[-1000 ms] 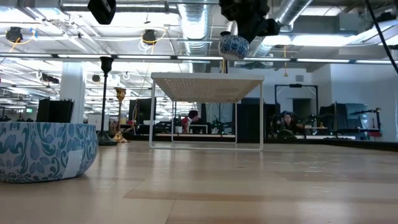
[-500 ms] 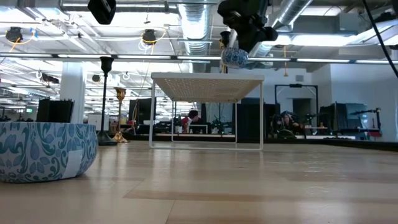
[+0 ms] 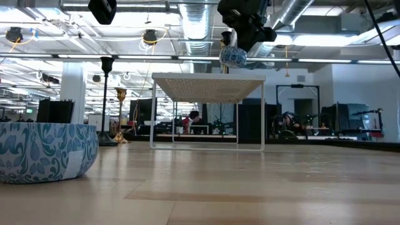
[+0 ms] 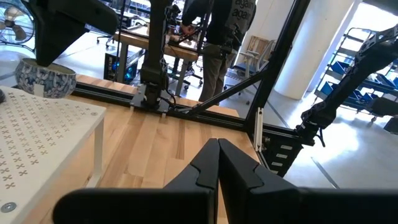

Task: Pick & Place candle stick holders
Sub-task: Put the dark blue patterned scented candle on the shelf

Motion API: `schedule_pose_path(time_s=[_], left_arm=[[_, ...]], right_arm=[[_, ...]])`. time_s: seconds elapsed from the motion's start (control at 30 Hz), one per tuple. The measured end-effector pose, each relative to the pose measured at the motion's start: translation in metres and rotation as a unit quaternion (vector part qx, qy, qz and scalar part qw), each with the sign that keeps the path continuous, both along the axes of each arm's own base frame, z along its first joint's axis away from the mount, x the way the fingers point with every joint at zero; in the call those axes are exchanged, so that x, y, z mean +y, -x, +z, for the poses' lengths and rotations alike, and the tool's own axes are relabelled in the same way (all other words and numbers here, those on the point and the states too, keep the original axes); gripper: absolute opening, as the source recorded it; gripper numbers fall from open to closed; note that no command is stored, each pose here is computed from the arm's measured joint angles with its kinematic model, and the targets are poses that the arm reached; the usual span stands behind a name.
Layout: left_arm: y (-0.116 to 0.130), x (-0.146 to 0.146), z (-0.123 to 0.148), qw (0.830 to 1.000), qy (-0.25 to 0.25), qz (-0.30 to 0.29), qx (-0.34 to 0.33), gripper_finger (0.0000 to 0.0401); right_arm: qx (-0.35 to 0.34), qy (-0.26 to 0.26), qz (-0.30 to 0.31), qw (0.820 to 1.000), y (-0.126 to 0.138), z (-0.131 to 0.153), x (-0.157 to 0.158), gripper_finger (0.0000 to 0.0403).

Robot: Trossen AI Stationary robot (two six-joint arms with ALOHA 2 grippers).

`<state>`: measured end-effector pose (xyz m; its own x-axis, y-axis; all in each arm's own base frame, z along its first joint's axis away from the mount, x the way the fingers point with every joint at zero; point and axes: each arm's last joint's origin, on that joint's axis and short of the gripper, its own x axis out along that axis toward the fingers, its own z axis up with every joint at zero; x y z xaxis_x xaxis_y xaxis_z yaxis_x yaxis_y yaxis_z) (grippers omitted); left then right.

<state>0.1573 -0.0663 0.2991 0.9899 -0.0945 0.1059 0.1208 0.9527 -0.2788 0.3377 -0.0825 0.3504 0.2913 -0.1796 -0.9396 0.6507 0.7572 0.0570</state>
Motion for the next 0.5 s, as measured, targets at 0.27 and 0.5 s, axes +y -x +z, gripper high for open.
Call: schedule_pose_path(time_s=[0.27,0.5], left_arm=[[0.0,0.0,0.0,1.0,0.0,0.0,0.0,0.0006],[0.0,0.0,0.0,1.0,0.0,0.0,0.0,0.0006]], right_arm=[[-0.016,0.01,0.018,1.0,-0.005,0.001,0.008,0.0],[-0.018,0.025,0.012,0.999,-0.007,0.002,0.012,0.0]])
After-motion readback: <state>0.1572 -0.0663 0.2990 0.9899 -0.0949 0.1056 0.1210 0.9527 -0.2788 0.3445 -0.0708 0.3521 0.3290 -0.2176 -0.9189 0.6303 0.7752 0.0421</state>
